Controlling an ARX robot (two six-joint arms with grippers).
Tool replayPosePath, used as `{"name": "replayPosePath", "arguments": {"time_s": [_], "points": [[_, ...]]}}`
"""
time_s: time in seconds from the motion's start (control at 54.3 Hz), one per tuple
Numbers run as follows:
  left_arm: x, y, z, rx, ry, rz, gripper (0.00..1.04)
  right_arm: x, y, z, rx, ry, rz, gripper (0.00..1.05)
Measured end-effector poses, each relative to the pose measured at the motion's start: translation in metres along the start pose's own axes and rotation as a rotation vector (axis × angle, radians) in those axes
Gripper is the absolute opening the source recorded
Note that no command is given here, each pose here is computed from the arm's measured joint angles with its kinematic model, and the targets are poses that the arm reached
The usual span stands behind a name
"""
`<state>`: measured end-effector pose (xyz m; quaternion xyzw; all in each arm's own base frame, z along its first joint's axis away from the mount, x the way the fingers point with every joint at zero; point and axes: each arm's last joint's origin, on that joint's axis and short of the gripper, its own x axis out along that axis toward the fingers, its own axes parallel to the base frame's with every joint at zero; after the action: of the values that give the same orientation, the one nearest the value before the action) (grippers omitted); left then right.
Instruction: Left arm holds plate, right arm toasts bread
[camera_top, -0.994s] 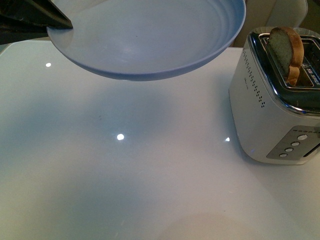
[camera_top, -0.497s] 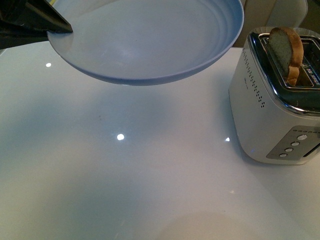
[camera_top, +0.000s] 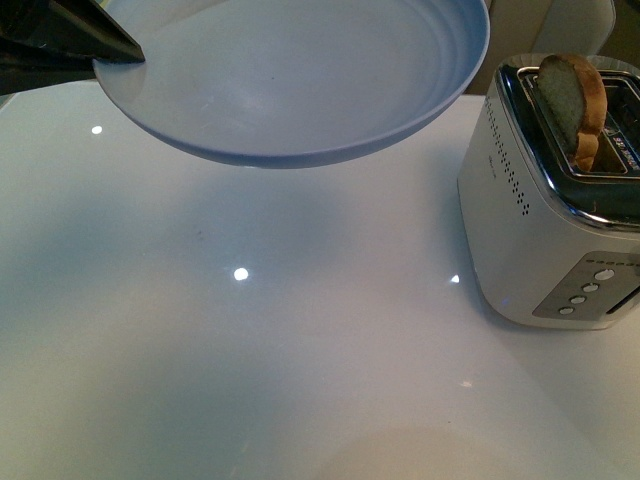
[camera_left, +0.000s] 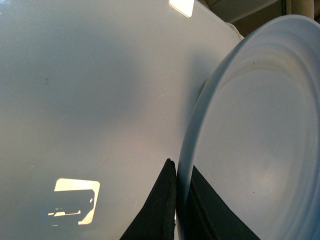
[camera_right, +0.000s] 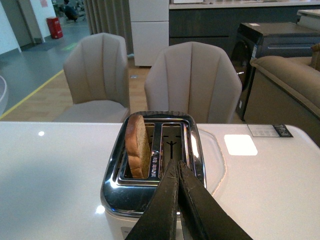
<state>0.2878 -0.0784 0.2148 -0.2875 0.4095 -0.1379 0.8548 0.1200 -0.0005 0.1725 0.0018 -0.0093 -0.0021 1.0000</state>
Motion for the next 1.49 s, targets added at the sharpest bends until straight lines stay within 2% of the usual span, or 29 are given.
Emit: {"name": "replayPosePath", "arguments": {"time_s": [0.792, 0.921, 1.362, 1.418, 1.491], "points": [[-0.002, -0.002, -0.001, 0.006, -0.002, -0.006, 0.03, -0.023, 0.0, -0.003, -0.001, 0.006, 0.002, 0.02], [-0.002, -0.003, 0.0, 0.006, -0.003, -0.008, 0.03, -0.023, 0.0, -0.003, 0.0, 0.005, 0.002, 0.26], [-0.002, -0.003, 0.0, 0.007, -0.004, -0.009, 0.03, -0.023, 0.0, -0.003, 0.0, 0.005, 0.002, 0.9], [-0.002, -0.003, -0.001, 0.007, -0.003, -0.009, 0.03, -0.023, 0.0, -0.003, 0.0, 0.006, 0.002, 0.97], [-0.002, -0.003, -0.001, 0.007, -0.003, -0.009, 0.03, -0.023, 0.0, -0.003, 0.0, 0.006, 0.002, 0.96]]}}
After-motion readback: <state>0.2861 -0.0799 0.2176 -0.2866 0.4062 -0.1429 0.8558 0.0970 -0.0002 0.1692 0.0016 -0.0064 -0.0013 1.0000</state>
